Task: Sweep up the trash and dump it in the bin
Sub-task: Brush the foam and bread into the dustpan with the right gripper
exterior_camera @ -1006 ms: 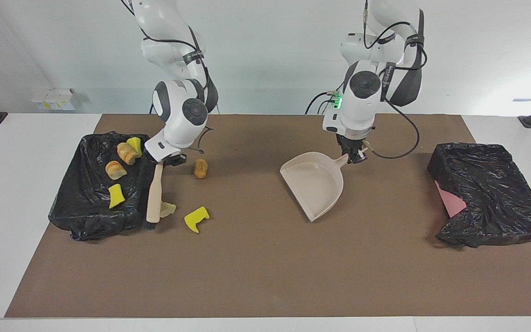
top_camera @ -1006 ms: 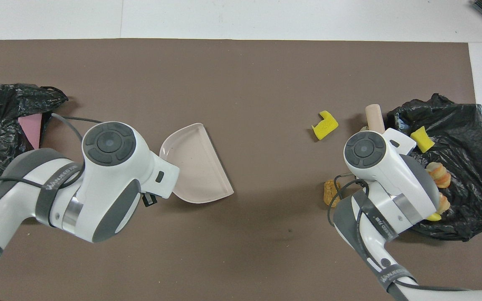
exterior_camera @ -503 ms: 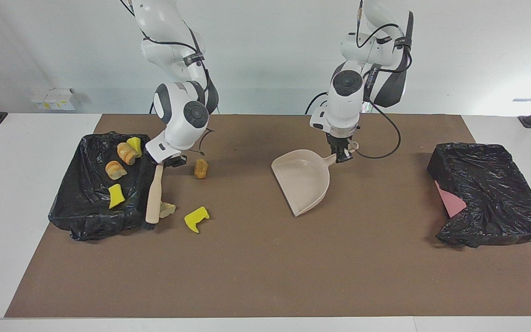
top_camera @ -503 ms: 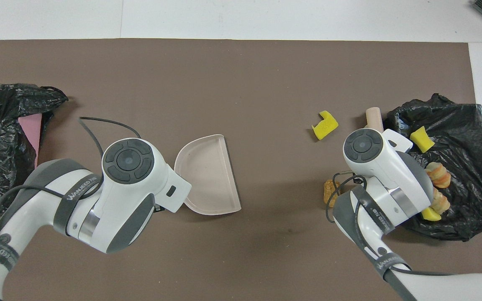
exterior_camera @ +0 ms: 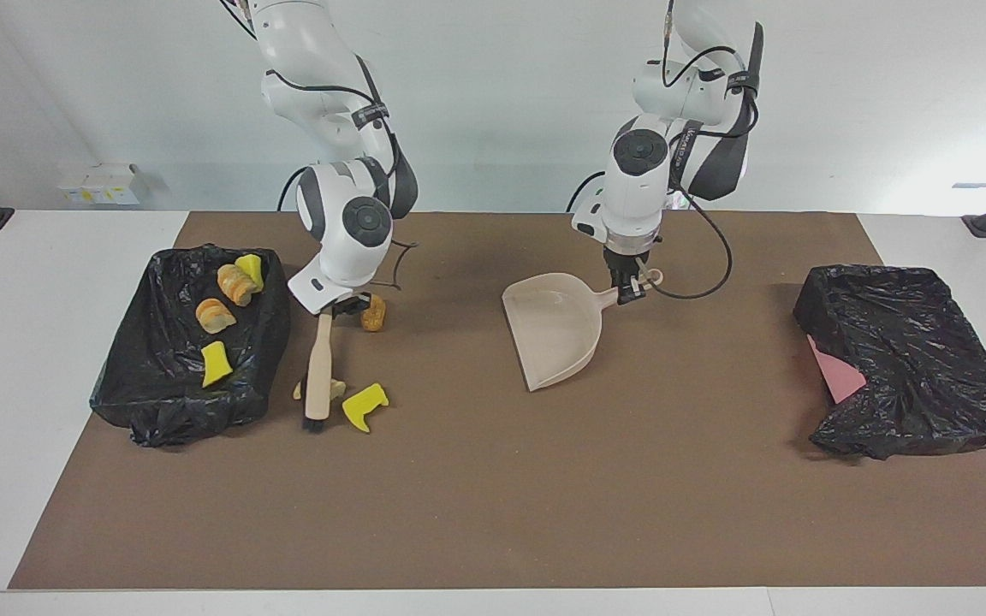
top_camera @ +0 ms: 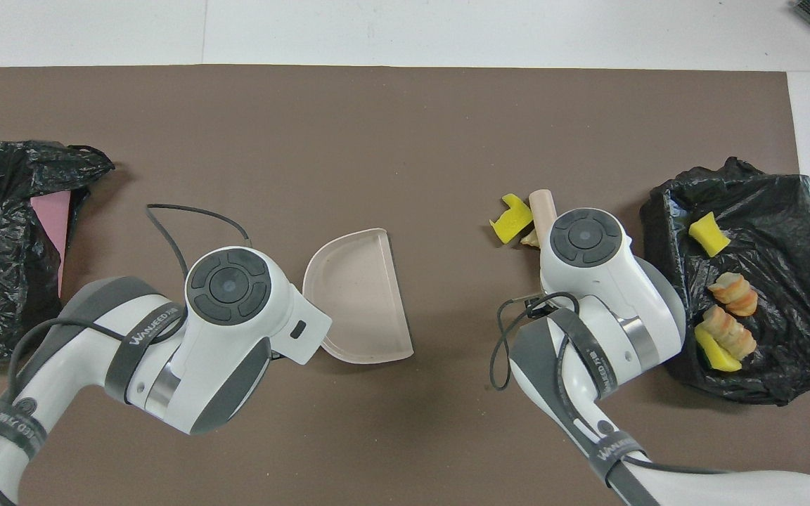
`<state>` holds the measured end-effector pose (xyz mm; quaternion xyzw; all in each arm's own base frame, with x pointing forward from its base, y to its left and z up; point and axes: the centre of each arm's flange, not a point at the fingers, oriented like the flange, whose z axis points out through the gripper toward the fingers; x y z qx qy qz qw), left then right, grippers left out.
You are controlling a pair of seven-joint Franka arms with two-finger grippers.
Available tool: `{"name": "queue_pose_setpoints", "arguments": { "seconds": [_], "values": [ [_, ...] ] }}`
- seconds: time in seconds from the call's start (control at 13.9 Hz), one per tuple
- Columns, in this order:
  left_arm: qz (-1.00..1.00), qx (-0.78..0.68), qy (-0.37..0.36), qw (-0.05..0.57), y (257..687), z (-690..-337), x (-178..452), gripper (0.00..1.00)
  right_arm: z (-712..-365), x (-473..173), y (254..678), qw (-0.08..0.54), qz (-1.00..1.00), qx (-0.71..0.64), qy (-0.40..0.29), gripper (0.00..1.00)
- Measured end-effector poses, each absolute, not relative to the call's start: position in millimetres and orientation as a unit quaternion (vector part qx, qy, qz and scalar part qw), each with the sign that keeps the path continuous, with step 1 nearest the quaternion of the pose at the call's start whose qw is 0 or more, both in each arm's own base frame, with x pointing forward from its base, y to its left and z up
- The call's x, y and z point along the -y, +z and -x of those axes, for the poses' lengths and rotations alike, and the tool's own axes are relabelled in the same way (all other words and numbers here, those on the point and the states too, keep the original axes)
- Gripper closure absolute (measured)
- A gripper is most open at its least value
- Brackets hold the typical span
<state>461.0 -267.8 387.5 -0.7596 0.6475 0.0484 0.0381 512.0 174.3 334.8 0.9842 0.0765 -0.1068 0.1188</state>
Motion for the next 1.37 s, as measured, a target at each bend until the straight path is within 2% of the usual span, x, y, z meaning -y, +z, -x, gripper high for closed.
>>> {"name": "queue_pose_setpoints", "arguments": {
  "seconds": [0.29,0.43,0.72,0.86,1.15,1.37],
  "values": [
    [0.775,-0.63,0.033,0.04,376.7,-455.8,271.8,0.69,-496.0,-224.7,336.3,0.097,-0.98,-0.135,-0.11,0.74],
    [0.781,-0.623,0.026,0.04,373.0,-453.8,273.9,0.69,-483.8,-248.2,337.0,0.065,-0.978,-0.16,-0.121,0.74],
    [0.788,-0.613,0.023,0.04,369.7,-451.6,275.5,0.69,-417.1,-331.5,347.2,0.033,-0.963,-0.225,-0.143,0.74],
    [0.793,-0.607,0.018,0.04,361.7,-448.0,277.4,0.69,-393.4,-352.2,365.3,0.02,-0.96,-0.233,-0.151,0.74],
    [0.79,-0.611,0.001,0.04,359.4,-446.5,283.9,0.69,-410.5,-299.8,426.9,0.021,-0.969,-0.186,-0.159,0.74],
    [0.781,-0.623,-0.007,0.04,358.4,-448.3,285.2,0.69,-411.8,-257.9,448.4,0.036,-0.969,-0.152,-0.19,0.74]
  ]
}}
